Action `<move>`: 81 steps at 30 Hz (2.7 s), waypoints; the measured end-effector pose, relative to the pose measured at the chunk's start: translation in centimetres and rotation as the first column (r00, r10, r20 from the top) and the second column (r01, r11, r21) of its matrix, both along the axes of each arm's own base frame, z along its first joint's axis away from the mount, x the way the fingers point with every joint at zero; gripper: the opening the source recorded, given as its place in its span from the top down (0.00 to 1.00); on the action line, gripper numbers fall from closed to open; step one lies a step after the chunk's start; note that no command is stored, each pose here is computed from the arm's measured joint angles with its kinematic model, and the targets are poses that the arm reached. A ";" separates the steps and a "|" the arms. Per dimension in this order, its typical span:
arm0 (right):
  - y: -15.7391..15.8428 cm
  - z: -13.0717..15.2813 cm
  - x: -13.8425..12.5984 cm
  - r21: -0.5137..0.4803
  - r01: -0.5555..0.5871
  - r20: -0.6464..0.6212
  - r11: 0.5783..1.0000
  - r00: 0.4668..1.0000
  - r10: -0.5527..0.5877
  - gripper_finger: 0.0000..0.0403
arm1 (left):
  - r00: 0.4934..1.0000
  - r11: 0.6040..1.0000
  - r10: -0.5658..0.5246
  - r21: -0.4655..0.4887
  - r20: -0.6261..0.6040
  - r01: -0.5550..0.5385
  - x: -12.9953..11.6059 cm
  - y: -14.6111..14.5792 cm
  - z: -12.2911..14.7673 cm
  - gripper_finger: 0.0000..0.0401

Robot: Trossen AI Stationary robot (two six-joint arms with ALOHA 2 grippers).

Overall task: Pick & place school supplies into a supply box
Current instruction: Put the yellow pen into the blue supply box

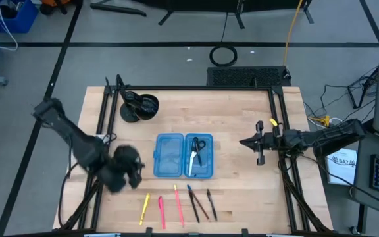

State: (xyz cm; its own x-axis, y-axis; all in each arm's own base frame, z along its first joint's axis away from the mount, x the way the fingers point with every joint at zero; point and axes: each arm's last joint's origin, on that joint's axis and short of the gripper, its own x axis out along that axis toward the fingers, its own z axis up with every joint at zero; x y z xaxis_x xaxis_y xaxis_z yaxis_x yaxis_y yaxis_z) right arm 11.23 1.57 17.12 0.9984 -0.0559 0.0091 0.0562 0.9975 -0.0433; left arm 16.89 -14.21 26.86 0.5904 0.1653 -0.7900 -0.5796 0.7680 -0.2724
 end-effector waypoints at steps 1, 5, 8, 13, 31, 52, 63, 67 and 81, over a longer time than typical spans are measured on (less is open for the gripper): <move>0.0 0.1 0.0 0.001 0.000 0.011 1.000 1.000 0.000 1.00 | 0.998 0.999 0.042 -0.027 -0.050 -0.043 0.1 -1.3 0.3 1.00; 0.0 0.3 0.0 -0.022 0.001 0.031 1.000 1.000 0.000 1.00 | 0.942 0.963 0.234 -0.076 -0.241 -0.258 0.3 -6.4 -0.3 1.00; 0.0 0.7 0.0 -0.043 0.004 0.073 0.999 0.997 -0.001 1.00 | 0.880 0.931 0.307 -0.078 -0.362 -0.357 0.5 -9.3 -1.7 0.97; 0.0 1.2 -0.1 -0.057 0.008 0.116 0.998 0.993 -0.001 1.00 | 0.813 0.915 0.326 -0.056 -0.482 -0.400 1.5 -11.7 -4.3 0.86; 0.0 1.6 -0.1 -0.037 0.008 0.158 0.999 0.987 -0.003 1.00 | 0.773 0.908 0.257 -0.130 -0.580 -0.399 6.0 -13.0 -9.8 0.39; 0.0 1.4 0.0 -0.031 0.006 0.136 1.000 0.991 -0.002 1.00 | 0.718 0.885 0.222 -0.171 -0.660 -0.432 7.8 -14.2 -14.5 0.53; 0.0 1.3 0.0 0.010 -0.001 0.136 1.000 0.991 -0.001 1.00 | 0.736 0.909 0.218 -0.142 -0.641 -0.393 7.6 -14.0 -14.5 0.94; 0.0 1.3 0.0 0.010 -0.002 0.136 1.000 0.991 0.001 1.00 | 0.739 0.919 0.202 -0.138 -0.643 -0.370 7.5 -13.9 -14.4 0.88; 0.0 1.3 0.1 0.038 -0.007 0.130 0.999 0.991 0.002 1.00 | 0.901 0.947 0.289 -0.039 -0.322 -0.318 6.9 -13.9 -9.5 0.95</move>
